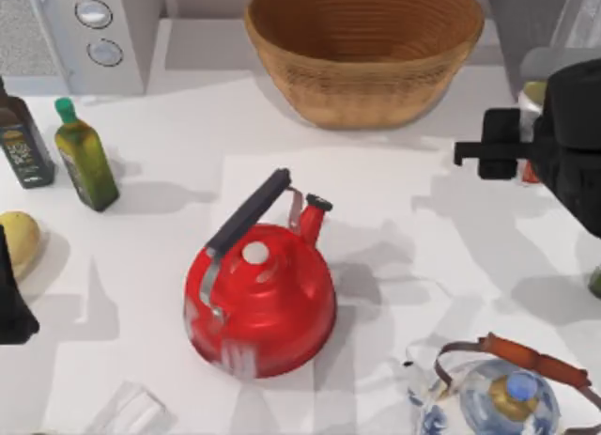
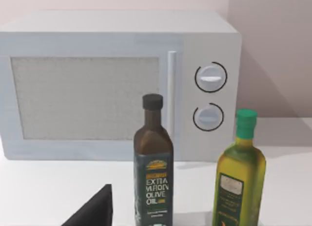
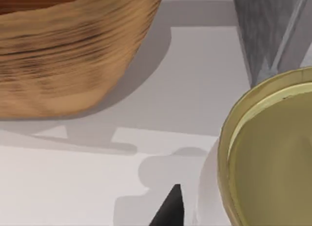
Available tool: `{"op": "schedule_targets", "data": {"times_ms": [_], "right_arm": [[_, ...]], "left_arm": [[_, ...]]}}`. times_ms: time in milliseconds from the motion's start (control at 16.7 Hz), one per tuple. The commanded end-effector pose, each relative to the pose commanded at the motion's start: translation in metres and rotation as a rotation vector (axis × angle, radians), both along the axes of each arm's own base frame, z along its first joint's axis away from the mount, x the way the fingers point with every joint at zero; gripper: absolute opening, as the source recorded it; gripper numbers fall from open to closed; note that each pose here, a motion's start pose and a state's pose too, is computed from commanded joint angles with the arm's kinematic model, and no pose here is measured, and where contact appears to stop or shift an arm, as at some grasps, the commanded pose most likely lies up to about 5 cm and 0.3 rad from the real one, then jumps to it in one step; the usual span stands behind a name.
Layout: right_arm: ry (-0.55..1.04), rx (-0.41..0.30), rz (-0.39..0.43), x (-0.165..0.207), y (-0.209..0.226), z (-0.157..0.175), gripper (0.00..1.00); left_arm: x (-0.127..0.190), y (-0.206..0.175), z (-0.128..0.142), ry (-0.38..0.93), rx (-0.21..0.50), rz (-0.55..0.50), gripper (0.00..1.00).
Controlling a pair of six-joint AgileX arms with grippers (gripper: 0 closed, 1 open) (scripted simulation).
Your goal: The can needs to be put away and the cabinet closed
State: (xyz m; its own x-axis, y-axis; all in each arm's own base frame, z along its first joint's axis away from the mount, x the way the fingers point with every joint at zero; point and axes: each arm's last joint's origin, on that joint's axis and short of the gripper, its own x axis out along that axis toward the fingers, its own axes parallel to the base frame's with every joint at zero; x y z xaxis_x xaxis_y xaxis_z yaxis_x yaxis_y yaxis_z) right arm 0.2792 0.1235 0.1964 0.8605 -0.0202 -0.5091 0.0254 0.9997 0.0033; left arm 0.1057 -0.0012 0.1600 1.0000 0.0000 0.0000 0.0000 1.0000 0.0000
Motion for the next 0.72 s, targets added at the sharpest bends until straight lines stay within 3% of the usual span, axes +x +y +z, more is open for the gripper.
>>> {"op": "schedule_targets", "data": {"times_ms": [180, 720], "right_arm": [[-0.038, -0.002, 0.015, -0.007, 0.002, 0.021, 0.0], [-0.05, 0.006, 0.009, -0.015, -0.01, 0.025, 0.0]], "left_arm": [[0.0, 0.0, 0.0, 0.0, 0.0, 0.0, 1.0], [0.0, 0.0, 0.0, 0.0, 0.0, 0.0, 1.0]]}}
